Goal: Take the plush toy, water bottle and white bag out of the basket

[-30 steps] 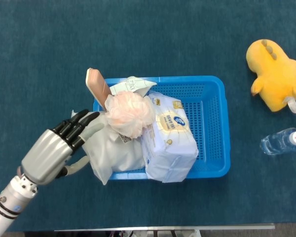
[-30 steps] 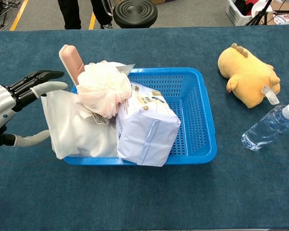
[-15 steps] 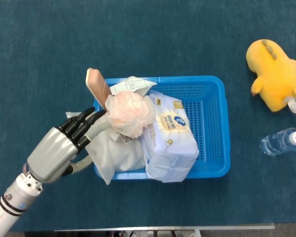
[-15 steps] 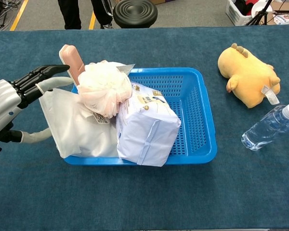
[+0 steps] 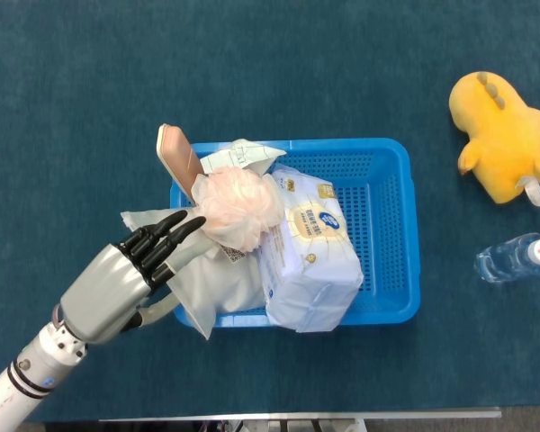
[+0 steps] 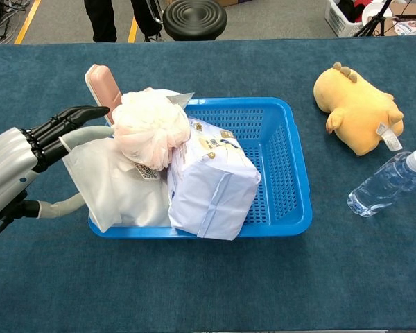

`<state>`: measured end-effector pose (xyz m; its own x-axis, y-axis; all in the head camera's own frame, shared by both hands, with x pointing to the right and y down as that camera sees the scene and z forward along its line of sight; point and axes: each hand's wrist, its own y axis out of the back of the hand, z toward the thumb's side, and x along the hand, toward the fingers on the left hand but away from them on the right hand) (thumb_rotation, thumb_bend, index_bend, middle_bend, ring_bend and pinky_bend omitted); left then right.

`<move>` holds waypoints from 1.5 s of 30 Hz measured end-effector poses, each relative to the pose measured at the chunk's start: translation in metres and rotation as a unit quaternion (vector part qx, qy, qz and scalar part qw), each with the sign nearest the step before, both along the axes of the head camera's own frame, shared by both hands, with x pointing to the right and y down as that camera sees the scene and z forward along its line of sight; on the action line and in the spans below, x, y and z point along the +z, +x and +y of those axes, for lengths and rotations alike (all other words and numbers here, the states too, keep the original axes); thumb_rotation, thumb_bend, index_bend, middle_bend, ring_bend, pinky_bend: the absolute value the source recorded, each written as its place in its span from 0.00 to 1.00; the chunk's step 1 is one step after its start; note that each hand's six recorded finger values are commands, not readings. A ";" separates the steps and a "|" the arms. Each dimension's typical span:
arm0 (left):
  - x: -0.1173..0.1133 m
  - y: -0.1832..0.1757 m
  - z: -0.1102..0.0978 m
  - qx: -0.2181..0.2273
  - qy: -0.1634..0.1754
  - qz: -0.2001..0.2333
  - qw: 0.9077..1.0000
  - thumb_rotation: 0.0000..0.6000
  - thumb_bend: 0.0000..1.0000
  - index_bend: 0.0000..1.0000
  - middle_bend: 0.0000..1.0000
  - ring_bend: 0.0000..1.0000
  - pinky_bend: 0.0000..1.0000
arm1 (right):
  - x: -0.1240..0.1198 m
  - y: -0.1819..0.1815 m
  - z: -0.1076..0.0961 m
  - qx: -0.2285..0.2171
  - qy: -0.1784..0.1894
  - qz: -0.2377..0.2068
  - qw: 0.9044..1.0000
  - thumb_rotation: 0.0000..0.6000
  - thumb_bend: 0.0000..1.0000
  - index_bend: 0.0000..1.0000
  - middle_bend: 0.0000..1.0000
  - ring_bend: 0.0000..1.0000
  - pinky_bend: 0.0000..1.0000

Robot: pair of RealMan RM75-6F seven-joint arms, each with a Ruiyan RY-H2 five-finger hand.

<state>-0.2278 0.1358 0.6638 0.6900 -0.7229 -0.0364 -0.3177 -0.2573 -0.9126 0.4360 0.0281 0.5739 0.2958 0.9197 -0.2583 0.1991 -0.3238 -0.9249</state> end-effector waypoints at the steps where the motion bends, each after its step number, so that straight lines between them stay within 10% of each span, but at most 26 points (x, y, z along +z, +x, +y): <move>1: 0.001 0.001 0.000 0.002 0.003 0.006 1.000 1.00 0.25 0.12 0.03 0.04 0.31 | 0.000 0.000 0.000 0.000 -0.001 0.000 1.000 1.00 0.00 0.13 0.25 0.20 0.53; 45: 0.009 0.028 -0.019 0.017 0.031 0.097 0.995 1.00 0.24 0.49 0.13 0.09 0.35 | 0.011 0.008 0.002 0.011 -0.018 -0.010 1.000 1.00 0.00 0.13 0.26 0.20 0.53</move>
<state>-0.1999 0.1170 0.6733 0.6900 -0.6909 -0.2159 -0.4819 -0.2159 -0.8492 0.4442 0.0299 0.5853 0.2815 0.9164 -0.2847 0.2252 -0.3515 -0.9087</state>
